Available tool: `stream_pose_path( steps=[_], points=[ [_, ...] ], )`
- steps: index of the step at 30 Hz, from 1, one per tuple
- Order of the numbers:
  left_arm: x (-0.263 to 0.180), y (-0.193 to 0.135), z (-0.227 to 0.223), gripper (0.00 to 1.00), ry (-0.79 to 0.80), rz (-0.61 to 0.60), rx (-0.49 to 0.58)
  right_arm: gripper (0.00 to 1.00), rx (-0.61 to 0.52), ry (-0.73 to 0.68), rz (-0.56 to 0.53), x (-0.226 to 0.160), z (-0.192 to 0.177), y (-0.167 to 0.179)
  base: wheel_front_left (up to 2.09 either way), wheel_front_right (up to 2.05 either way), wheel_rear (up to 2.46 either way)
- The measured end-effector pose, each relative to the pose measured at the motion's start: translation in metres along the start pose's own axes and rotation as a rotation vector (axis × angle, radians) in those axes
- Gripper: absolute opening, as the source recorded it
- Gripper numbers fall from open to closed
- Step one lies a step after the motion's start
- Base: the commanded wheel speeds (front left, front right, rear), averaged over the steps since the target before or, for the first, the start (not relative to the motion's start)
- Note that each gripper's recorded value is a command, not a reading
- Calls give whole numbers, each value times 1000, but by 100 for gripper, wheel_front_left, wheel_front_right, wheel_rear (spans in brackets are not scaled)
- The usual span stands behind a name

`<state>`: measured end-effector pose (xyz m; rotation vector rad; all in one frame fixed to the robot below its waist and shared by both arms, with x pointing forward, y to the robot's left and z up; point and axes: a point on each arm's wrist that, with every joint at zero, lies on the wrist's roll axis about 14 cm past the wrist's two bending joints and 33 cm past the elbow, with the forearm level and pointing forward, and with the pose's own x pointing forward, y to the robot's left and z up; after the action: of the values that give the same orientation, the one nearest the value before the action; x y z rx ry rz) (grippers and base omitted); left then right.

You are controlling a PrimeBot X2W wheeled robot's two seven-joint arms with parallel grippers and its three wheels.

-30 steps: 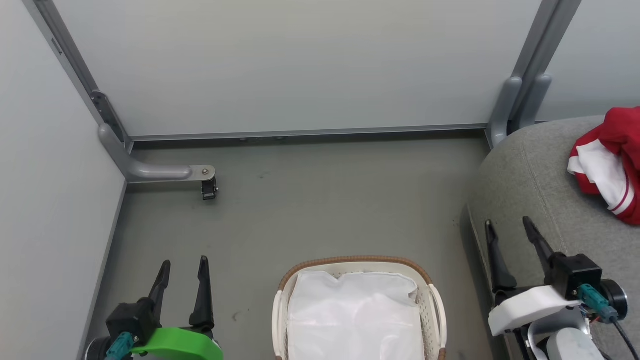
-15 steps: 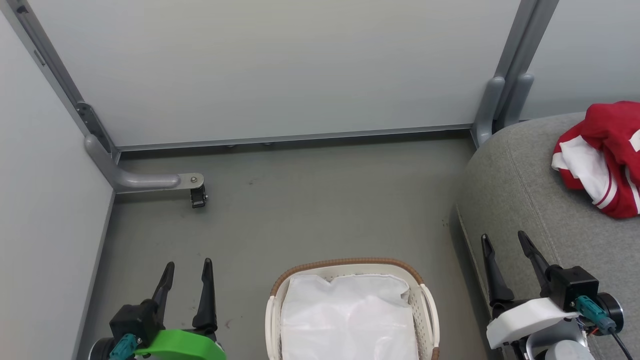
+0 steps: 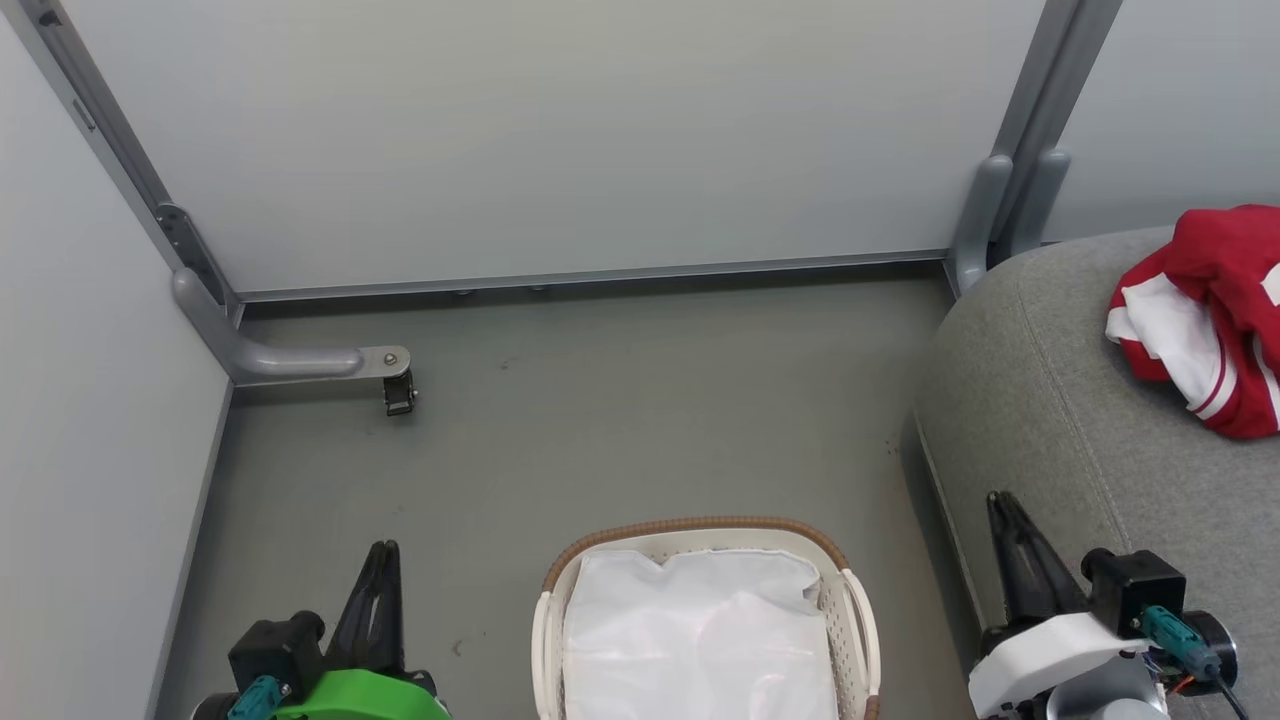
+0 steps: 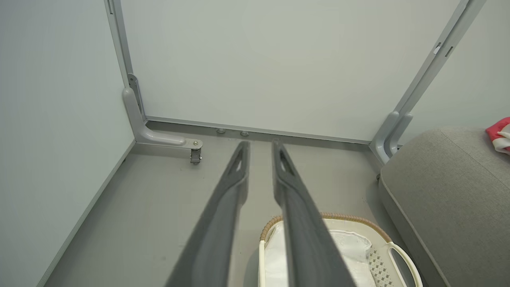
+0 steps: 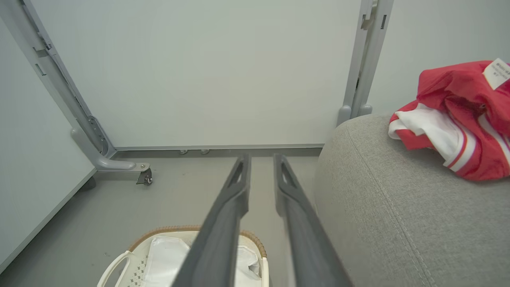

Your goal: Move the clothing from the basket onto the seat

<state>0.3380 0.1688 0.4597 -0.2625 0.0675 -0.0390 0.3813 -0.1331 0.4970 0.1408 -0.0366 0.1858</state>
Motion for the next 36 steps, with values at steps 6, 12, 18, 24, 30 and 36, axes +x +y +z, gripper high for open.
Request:
stream_pose_path(
  steps=[6,12,18,24,30,36],
  points=[
    [1,6,-2,0,18,32,-93,0,106,25,-42,-2,-5,-8,0,0,0],
    [2,12,-1,0,21,63,-199,0,218,30,-78,-3,-6,-15,0,0,0],
    [3,17,1,0,22,86,-290,0,319,31,-105,-3,-6,-20,0,0,0],
    [5,20,2,0,20,103,-380,0,415,33,-130,-4,-6,-25,0,0,0],
    [7,24,5,0,16,116,-460,0,504,30,-149,-4,-6,-30,0,0,0],
    [11,25,8,0,10,120,-539,0,591,26,-167,-4,-5,-34,0,0,0]
  ],
)
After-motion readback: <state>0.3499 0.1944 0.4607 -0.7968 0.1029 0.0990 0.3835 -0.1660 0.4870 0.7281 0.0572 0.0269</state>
